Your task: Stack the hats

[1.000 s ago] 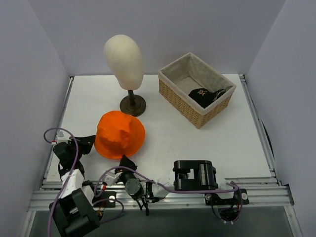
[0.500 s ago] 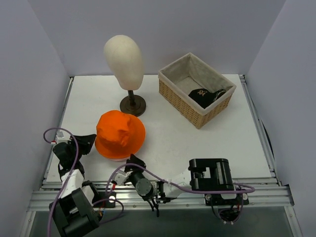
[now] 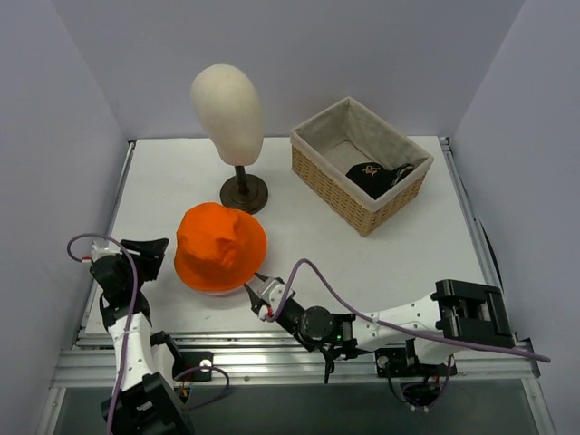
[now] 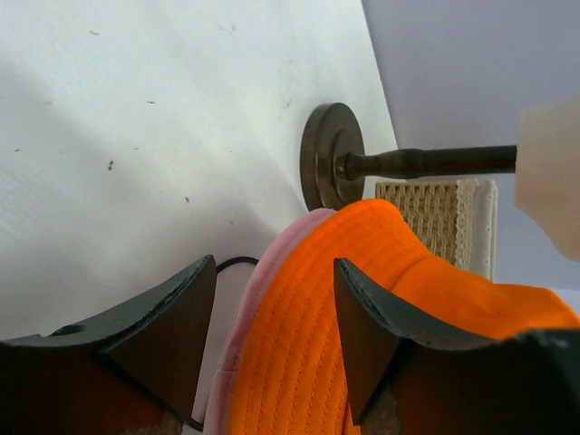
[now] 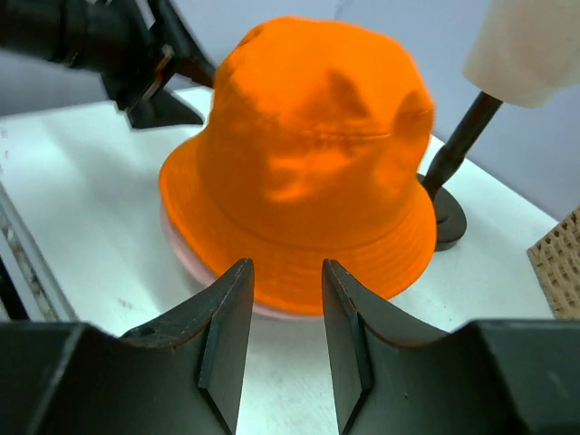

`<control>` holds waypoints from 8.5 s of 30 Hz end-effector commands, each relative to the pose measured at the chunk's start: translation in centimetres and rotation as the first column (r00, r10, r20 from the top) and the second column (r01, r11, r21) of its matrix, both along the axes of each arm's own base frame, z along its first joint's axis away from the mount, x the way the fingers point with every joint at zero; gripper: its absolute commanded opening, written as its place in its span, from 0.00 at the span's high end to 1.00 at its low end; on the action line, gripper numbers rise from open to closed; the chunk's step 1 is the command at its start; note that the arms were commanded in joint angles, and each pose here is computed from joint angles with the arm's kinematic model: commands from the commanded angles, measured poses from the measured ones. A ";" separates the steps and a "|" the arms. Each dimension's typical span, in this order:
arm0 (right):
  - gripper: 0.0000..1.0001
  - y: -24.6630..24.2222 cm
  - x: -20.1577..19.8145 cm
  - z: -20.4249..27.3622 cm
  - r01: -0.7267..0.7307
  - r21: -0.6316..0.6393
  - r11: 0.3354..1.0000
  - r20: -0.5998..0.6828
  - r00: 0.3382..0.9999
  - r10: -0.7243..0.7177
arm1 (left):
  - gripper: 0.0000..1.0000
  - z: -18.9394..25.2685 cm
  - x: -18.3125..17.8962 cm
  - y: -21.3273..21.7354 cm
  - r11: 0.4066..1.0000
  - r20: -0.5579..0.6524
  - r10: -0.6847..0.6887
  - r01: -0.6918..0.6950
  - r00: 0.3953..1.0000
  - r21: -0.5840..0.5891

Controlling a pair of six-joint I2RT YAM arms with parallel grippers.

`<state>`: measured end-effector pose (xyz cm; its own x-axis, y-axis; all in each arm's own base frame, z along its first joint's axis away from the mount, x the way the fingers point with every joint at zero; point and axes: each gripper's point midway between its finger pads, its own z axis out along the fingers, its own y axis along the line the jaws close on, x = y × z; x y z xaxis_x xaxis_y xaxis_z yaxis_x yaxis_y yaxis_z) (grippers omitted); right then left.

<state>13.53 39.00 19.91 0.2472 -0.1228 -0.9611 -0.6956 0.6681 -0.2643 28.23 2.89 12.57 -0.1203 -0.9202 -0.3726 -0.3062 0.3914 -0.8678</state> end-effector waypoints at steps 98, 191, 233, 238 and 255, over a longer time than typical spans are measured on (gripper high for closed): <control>0.59 -36.3 32.7 2.2 0.981 -0.046 0.186 -0.694 0.103 -0.712 | 0.06 20.0 -3.7 -24.6 0.567 0.187 -0.702 0.380 0.688 0.731; 1.00 -31.4 33.5 21.7 0.631 0.669 0.393 -0.458 0.766 -0.450 | 0.06 20.7 -4.1 -21.7 0.650 0.270 -0.617 0.286 0.739 0.704; 1.00 -15.7 26.4 39.8 0.201 0.891 0.408 -0.049 0.934 -0.354 | 0.06 26.9 -6.6 -17.9 0.772 0.415 -0.525 0.211 0.743 0.599; 1.00 -14.6 25.3 41.1 0.142 0.928 0.343 -0.030 0.950 -0.312 | 0.06 27.1 -7.5 -17.0 0.791 0.435 -0.512 0.209 0.741 0.575; 1.00 -9.7 23.0 42.8 0.025 0.970 0.240 0.032 0.973 -0.229 | 0.06 27.2 -9.7 -13.6 0.823 0.469 -0.465 0.171 0.751 0.541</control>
<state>39.33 32.30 57.71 0.4011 0.7451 -0.5329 -0.5213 0.6640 0.5360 18.55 -11.06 39.67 -0.0153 -0.5731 -0.8193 0.4002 0.7474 -0.5303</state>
